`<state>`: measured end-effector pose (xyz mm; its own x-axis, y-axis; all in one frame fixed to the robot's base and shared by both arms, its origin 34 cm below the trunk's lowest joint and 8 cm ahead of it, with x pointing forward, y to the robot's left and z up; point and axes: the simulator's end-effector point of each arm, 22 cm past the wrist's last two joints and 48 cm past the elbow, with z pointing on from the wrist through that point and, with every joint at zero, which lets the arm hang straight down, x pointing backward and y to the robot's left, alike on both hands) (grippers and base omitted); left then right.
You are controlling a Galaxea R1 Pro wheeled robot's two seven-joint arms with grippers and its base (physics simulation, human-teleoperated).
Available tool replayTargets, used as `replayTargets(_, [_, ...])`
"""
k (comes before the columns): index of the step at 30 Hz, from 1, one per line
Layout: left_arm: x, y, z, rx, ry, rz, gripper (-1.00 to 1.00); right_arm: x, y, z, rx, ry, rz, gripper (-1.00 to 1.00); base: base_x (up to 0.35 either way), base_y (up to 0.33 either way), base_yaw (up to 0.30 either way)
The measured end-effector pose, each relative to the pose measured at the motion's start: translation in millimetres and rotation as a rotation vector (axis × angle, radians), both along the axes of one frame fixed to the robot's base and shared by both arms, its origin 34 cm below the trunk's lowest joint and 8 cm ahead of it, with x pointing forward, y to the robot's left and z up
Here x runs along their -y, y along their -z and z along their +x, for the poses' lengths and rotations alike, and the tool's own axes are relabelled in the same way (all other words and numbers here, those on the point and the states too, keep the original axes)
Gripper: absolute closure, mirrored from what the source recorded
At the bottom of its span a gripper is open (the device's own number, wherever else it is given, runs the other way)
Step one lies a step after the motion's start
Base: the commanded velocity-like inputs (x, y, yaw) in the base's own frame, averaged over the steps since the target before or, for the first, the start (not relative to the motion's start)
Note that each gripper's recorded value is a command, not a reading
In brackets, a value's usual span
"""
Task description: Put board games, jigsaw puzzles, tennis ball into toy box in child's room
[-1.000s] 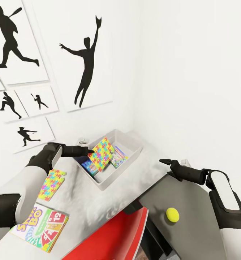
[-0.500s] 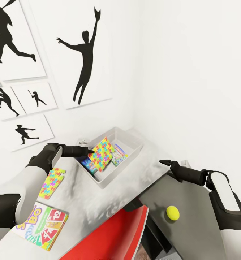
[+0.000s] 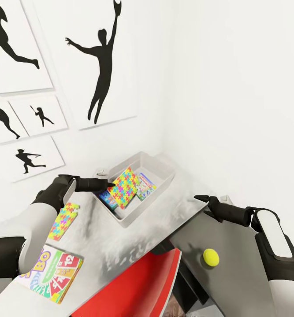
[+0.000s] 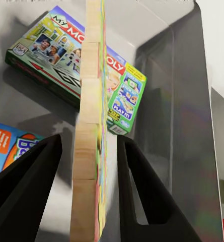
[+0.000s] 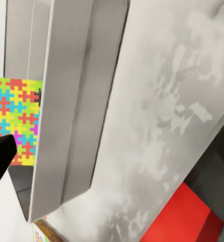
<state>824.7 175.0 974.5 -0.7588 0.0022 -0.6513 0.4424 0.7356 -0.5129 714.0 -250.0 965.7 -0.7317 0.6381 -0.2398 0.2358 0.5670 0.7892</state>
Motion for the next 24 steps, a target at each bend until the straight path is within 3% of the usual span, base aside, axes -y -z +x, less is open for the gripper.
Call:
replayTargets(18, [-4.6, 16.0, -3.4, -0.016, 0.021, -0.020, 1.00, 0.4, 18.5, -1.1, -0.032, 0.000, -0.002, -1.00, 0.000, 0.000, 0.000])
replayTargets(24, [1.7, 16.2, -8.4, -0.025, 0.050, -0.061, 1.00, 0.3, 24.2, -1.6, -0.041, 0.000, -0.001, -1.00, 0.000, 0.000, 0.000])
